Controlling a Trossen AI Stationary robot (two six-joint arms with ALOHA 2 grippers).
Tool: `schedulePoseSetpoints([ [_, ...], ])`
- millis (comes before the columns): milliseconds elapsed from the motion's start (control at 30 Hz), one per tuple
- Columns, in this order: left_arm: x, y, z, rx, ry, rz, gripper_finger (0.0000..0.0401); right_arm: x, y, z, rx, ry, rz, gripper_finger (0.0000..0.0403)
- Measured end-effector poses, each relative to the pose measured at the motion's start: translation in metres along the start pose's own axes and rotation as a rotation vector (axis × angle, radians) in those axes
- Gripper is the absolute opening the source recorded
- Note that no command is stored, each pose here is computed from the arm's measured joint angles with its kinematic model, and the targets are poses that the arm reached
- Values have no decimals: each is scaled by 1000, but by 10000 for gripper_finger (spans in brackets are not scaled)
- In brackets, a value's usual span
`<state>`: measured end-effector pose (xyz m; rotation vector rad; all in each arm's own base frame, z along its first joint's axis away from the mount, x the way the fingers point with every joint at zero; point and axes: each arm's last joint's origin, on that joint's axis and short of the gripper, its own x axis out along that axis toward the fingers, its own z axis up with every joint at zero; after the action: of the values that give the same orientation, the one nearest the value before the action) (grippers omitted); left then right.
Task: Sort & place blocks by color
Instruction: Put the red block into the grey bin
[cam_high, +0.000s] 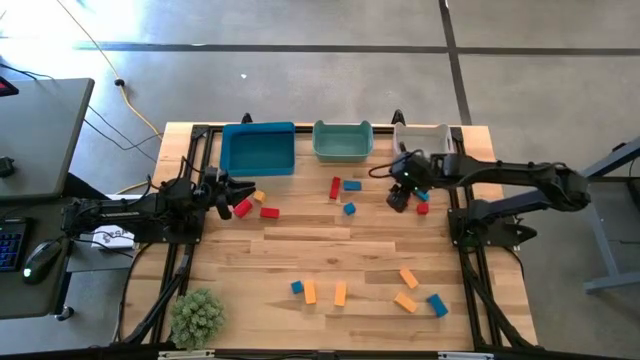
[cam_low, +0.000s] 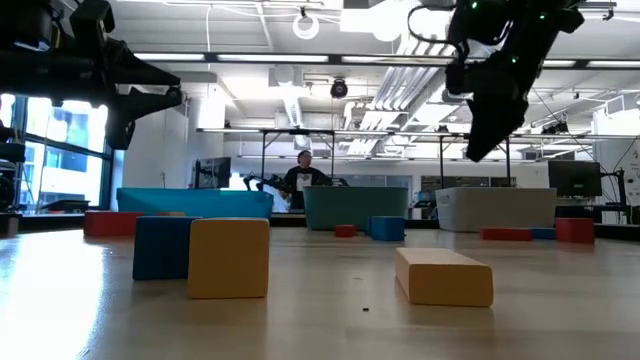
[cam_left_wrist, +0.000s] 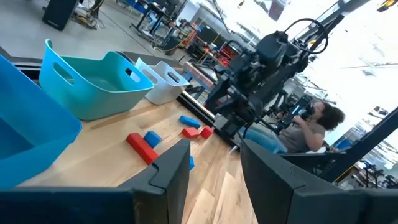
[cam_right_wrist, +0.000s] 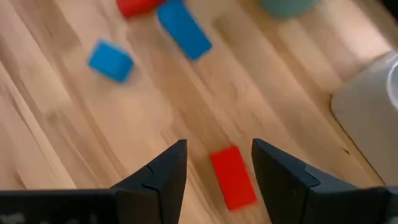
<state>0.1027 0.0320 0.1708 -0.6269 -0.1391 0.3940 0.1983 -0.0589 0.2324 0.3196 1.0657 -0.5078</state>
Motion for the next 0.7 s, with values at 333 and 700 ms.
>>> schedulePoseSetpoints([
  [333, 0, 0, 0, -21, -1, 1, 131, 27, -10, -2, -79, 239, 47, 170],
  [700, 0, 0, 0, -34, 0, 2, 131, 37, -20, -1, -88, 283, 39, 204],
])
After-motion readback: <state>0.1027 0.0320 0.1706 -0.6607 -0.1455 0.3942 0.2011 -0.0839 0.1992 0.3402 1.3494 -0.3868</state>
